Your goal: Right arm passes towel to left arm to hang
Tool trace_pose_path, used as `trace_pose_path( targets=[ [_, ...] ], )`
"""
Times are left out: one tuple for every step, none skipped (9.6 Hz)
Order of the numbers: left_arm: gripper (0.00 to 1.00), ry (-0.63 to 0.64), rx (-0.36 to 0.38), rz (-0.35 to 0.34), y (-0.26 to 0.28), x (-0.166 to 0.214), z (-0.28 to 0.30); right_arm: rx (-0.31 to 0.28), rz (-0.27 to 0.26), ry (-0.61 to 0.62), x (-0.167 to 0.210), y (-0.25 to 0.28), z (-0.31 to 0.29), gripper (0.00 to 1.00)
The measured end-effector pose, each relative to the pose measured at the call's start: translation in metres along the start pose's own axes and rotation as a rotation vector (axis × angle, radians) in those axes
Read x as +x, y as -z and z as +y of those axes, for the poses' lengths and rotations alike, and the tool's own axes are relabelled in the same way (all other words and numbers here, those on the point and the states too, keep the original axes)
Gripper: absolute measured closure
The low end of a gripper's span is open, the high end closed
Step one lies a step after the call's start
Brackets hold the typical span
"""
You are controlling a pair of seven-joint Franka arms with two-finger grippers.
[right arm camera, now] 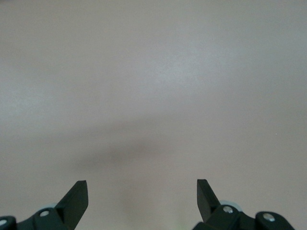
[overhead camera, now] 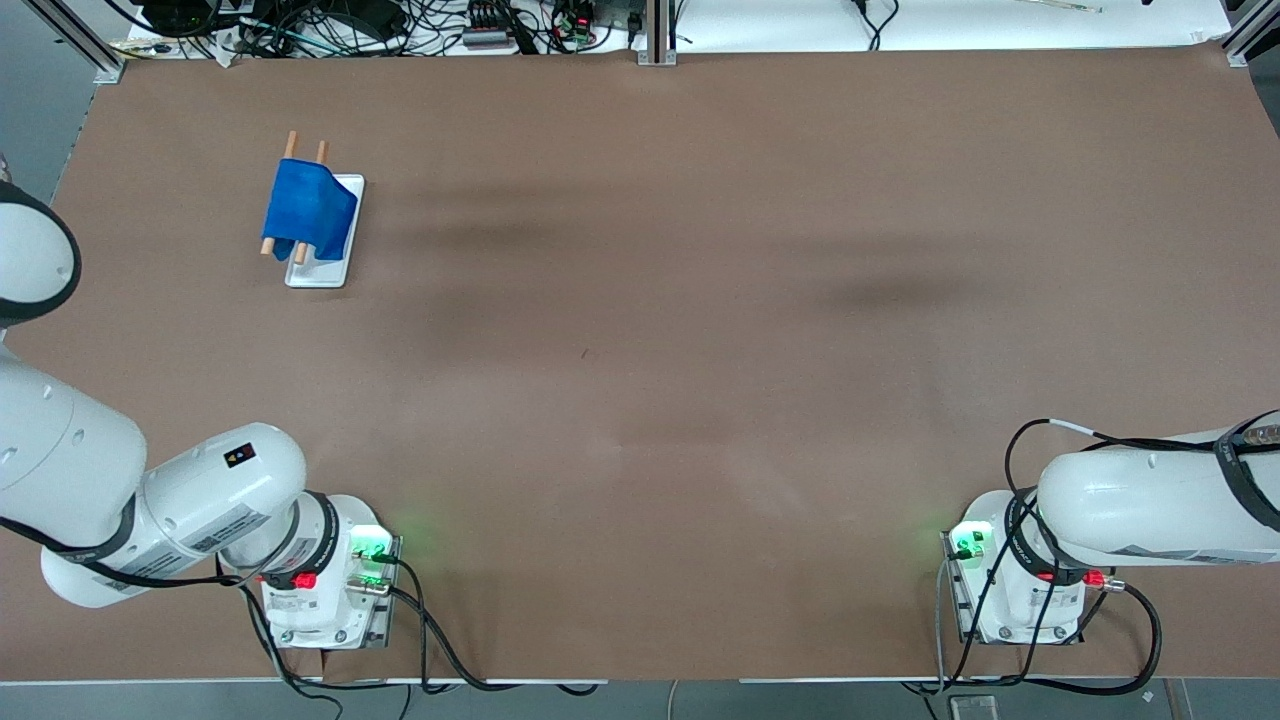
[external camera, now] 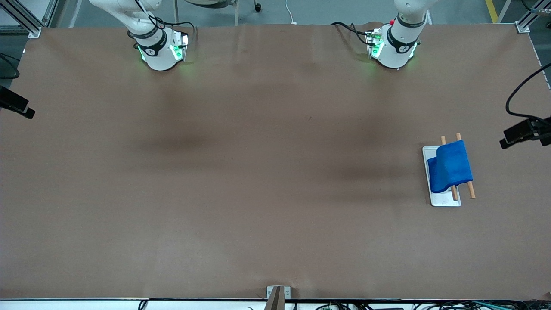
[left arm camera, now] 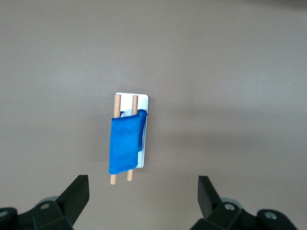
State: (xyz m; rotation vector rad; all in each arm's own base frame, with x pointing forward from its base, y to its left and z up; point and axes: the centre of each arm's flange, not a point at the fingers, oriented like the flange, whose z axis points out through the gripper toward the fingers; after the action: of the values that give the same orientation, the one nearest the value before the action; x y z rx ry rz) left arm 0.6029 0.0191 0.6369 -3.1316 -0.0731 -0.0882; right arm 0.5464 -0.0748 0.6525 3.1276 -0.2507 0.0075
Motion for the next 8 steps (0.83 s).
trace_pose_path(
  targets=[
    [0.00,-0.006,0.014,0.010,0.014,-0.009,0.007,0.000,0.000,0.000,0.000,0.000,0.000,0.00],
    [0.00,-0.007,0.031,0.011,0.028,-0.019,0.011,0.000,0.000,0.000,0.000,0.000,0.000,0.00],
    [0.00,-0.009,0.043,0.009,0.037,-0.027,0.014,0.000,0.000,0.000,0.000,0.000,0.000,0.00],
    [0.00,-0.013,0.046,0.012,0.043,-0.031,0.018,0.000,0.000,0.000,0.000,0.000,0.000,0.00],
    [0.00,-0.020,0.033,0.010,0.047,-0.036,0.023,0.000,0.000,0.000,0.000,0.000,0.000,0.00],
    [0.00,-0.032,0.014,0.000,0.048,-0.040,0.033,0.000,0.000,0.000,0.000,0.000,0.000,0.00],
    [0.00,-0.052,0.015,-0.009,0.046,-0.043,0.046,0.000,0.000,0.000,0.000,0.000,0.000,0.00],
    [0.00,-0.062,0.026,-0.021,0.042,-0.046,0.055,0.000,0.000,0.000,0.000,0.000,0.000,0.00]
  ],
)
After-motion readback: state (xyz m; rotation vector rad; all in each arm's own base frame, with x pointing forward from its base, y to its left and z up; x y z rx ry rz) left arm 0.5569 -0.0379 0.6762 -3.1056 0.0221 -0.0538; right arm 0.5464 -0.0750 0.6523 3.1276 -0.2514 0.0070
